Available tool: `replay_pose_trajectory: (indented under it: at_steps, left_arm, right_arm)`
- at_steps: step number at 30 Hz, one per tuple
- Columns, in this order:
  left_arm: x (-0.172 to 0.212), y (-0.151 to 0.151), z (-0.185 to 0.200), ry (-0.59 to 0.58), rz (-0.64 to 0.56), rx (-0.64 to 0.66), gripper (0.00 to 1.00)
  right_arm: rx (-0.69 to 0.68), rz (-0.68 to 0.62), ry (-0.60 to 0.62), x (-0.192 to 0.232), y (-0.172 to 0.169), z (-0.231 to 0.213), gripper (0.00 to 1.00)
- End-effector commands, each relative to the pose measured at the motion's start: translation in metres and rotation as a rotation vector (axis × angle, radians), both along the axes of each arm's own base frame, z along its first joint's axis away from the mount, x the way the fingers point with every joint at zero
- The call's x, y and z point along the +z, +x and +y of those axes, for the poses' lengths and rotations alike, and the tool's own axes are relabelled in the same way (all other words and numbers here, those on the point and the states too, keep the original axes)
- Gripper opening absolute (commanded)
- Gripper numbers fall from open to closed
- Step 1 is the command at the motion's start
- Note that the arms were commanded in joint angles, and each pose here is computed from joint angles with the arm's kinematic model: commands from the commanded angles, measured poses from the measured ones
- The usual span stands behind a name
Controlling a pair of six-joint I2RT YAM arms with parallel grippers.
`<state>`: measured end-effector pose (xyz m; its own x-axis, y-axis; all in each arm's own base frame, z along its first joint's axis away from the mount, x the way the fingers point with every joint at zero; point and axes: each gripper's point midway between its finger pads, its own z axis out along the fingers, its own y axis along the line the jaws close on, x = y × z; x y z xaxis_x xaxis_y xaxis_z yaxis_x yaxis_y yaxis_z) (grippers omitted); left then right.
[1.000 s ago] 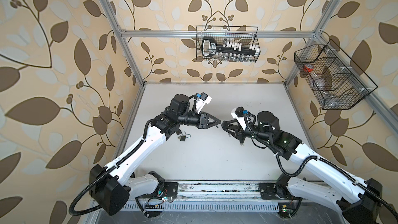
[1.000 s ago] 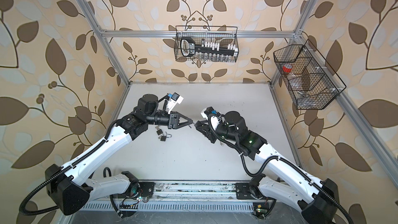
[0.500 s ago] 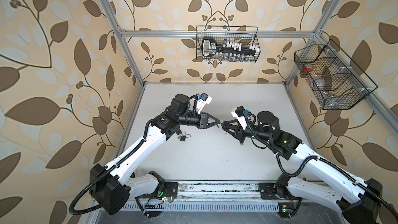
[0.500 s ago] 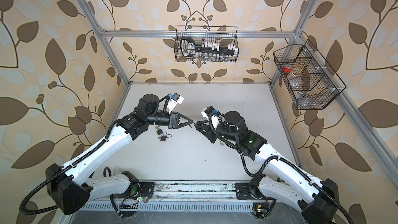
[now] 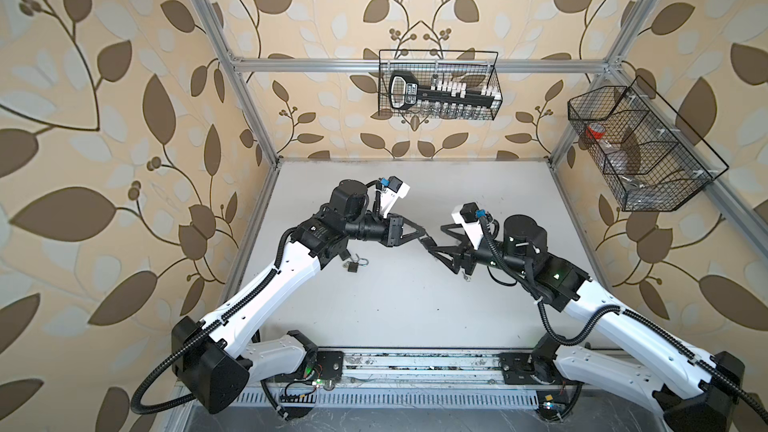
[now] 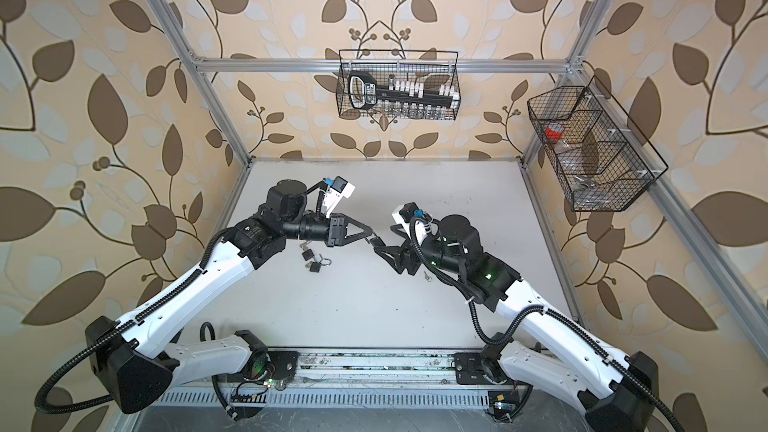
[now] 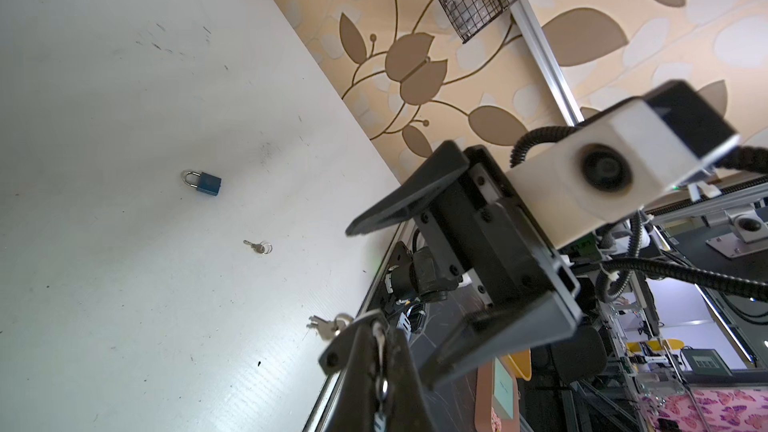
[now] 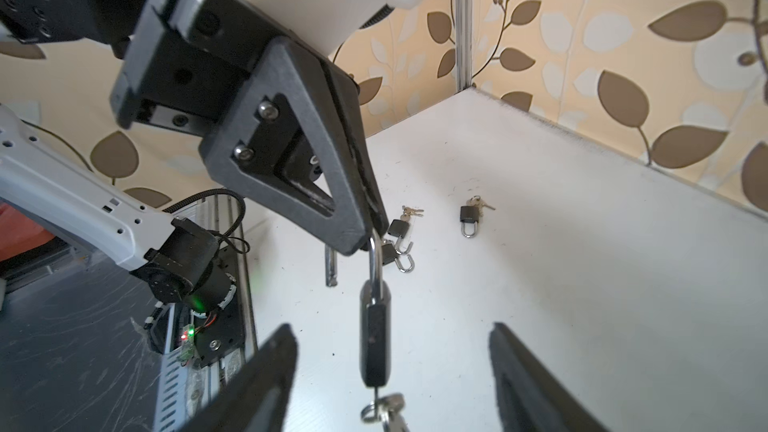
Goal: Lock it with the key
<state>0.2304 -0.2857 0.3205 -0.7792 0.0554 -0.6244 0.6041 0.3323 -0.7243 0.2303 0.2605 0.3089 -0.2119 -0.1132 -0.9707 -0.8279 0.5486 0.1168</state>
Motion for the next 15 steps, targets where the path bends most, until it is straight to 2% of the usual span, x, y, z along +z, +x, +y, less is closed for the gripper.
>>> replay_pose_trajectory:
  at_steps: [1,4,7,10,12,15]
  left_arm:
    - [0.047,-0.001,0.006,-0.077,-0.103,0.052,0.0]
    - [0.057,-0.001,0.008,-0.106,-0.118,0.073,0.0]
    - [0.064,-0.001,0.007,-0.133,-0.113,0.078,0.0]
    - [0.072,-0.003,0.006,-0.167,-0.12,0.068,0.0]
    - [0.075,-0.004,0.007,-0.18,-0.121,0.072,0.0]
    - [0.079,-0.006,0.007,-0.202,-0.122,0.061,0.0]
  right_arm:
    - [-0.048,-0.139,0.049,0.02,0.005,-0.009,0.86]
    - [-0.136,-0.177,0.072,0.025,0.014,-0.019,0.89]
    - [-0.106,-0.218,0.119,0.036,0.009,-0.017,0.92]
    - [-0.017,-0.256,0.162,0.044,-0.002,-0.007,0.81]
    - [0.007,-0.27,0.183,0.049,-0.004,-0.002,0.72]
    - [0.027,-0.282,0.199,0.049,-0.002,0.004,0.64]
